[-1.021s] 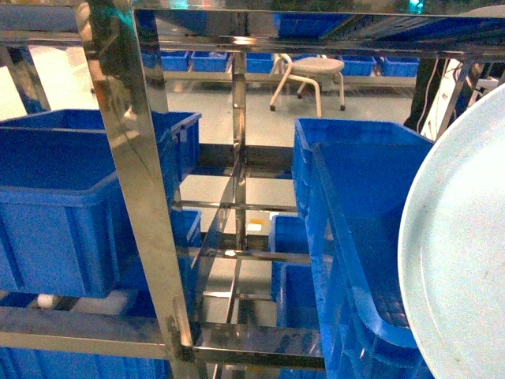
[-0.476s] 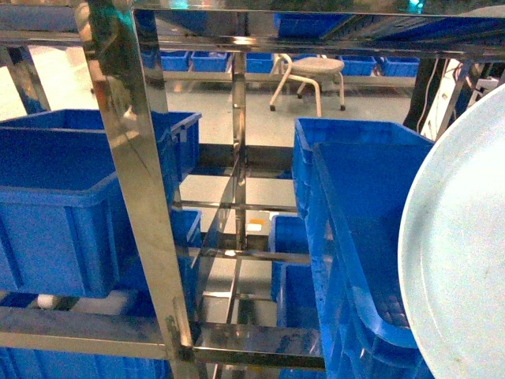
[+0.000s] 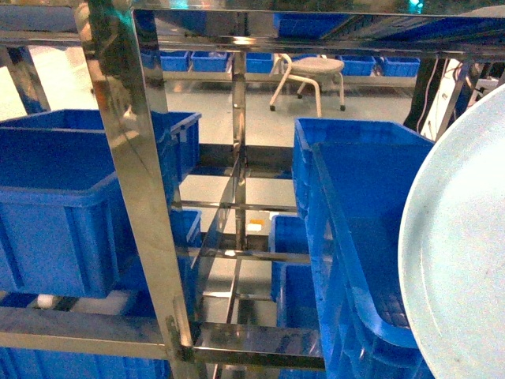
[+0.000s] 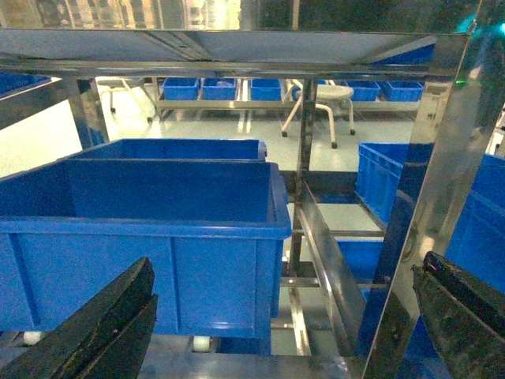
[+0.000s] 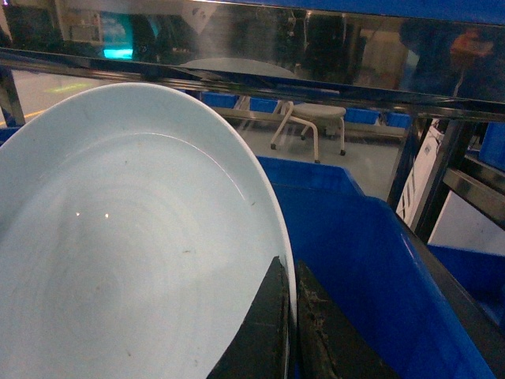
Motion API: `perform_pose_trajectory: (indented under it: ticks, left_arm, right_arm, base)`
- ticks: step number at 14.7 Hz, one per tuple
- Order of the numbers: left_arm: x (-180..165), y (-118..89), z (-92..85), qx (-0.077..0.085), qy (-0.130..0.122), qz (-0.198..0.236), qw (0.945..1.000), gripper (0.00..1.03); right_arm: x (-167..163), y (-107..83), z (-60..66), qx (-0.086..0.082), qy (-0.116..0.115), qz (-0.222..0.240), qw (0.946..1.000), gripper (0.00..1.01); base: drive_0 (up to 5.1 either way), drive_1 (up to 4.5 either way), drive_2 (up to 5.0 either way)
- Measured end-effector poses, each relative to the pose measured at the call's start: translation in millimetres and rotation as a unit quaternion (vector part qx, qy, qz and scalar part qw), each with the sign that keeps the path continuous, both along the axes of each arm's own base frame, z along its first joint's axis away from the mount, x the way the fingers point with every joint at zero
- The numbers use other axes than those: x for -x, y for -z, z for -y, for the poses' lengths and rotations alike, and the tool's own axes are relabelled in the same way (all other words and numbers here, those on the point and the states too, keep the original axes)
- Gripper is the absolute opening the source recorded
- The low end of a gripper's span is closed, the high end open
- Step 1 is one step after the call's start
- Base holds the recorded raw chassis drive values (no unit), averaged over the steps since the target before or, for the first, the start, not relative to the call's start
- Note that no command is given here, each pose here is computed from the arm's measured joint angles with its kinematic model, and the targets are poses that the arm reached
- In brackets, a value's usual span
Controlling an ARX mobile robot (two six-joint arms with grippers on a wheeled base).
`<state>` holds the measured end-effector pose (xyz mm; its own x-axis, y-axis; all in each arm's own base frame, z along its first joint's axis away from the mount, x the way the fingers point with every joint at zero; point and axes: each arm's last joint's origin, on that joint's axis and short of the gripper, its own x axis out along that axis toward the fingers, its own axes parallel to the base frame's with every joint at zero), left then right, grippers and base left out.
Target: Place blue tray on left shelf second layer neatly
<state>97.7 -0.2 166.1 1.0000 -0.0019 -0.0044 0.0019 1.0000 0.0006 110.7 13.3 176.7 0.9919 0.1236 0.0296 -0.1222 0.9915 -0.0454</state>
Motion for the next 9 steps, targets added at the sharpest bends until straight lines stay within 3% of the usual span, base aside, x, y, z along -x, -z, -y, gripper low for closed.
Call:
perform_pose_trajectory:
  ticks: [9]
  left_arm:
    - [0.0, 0.0, 0.0, 0.000, 0.000, 0.000, 1.0000, 0.98]
  right_arm:
    - [0.1, 0.0, 0.2, 0.000, 0.000, 0.000, 1.0000, 0.02]
  base:
    - [0.0, 0.00, 0.0]
